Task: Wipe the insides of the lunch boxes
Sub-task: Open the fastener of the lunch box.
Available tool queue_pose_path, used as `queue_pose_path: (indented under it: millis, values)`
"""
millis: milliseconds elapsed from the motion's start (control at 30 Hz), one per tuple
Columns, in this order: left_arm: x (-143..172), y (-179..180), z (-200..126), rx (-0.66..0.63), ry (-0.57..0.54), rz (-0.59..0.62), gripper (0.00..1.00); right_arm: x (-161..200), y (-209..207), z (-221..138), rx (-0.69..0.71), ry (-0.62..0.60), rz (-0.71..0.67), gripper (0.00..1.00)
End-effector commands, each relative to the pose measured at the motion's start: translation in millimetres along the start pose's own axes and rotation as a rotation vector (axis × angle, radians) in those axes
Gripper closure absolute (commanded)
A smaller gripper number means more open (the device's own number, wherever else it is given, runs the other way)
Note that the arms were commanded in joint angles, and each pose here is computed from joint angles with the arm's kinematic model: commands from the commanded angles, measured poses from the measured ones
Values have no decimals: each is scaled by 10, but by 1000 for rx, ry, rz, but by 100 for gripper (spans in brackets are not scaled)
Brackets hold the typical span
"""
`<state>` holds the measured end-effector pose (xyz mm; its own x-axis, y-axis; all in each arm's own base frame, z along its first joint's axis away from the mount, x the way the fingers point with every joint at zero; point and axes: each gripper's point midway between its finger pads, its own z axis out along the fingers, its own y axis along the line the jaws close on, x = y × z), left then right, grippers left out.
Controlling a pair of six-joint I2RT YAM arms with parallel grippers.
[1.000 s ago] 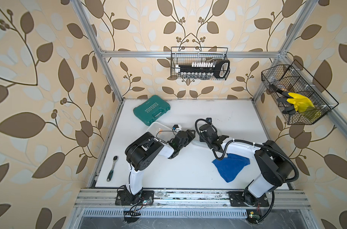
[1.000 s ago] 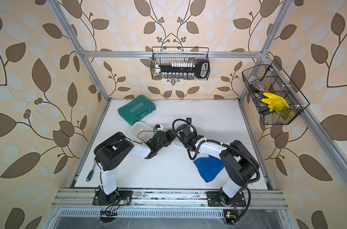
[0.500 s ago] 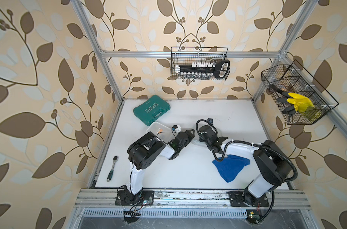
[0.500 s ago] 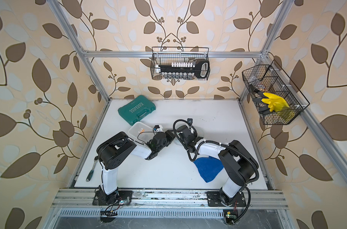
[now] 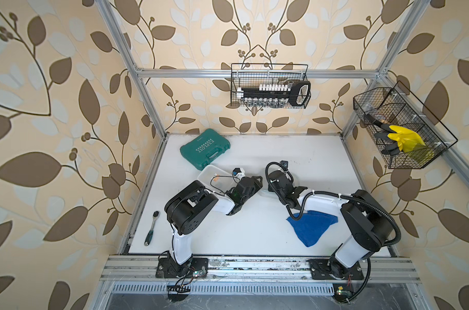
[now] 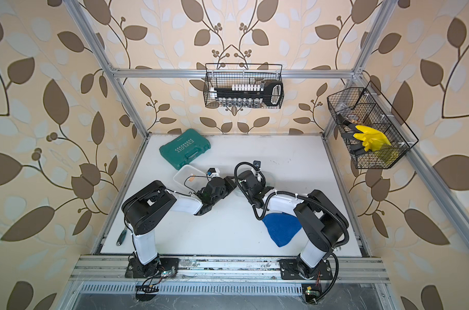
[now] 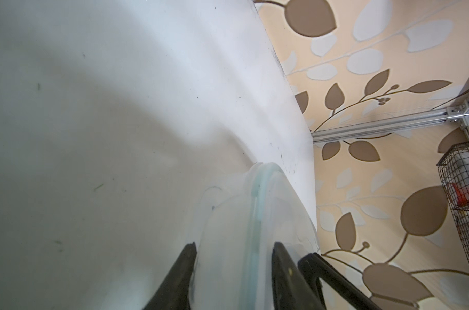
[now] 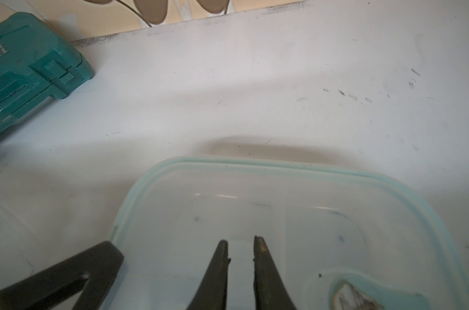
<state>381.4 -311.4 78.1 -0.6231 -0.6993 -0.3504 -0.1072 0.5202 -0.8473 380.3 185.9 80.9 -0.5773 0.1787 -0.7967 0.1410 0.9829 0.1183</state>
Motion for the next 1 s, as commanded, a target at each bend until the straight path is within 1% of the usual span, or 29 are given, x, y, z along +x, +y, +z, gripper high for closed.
queue_pose_path:
  millis: [0, 133, 300, 500, 700, 767, 967]
  values:
    - [-59, -86, -83, -40, -21, 170, 100, 1362, -605, -41, 130, 447, -211, 81]
    - [-80, -76, -116, -66, -20, 193, 100, 1332, -588, -36, 128, 439, -209, 82]
    - [-141, -52, -197, -112, -29, 250, 100, 1241, -525, -29, 116, 423, -218, 82]
    - [-156, -9, -243, -123, -37, 262, 100, 1272, -526, -12, 118, 431, -225, 83]
    - [-143, 7, -242, -126, -31, 282, 100, 1277, -577, -18, 138, 432, -249, 86]
    - [-149, 29, -252, -134, -33, 286, 100, 1286, -587, -17, 142, 434, -250, 88]
    - [-162, 23, -266, -129, -42, 315, 100, 1384, -621, -12, 154, 459, -262, 92]
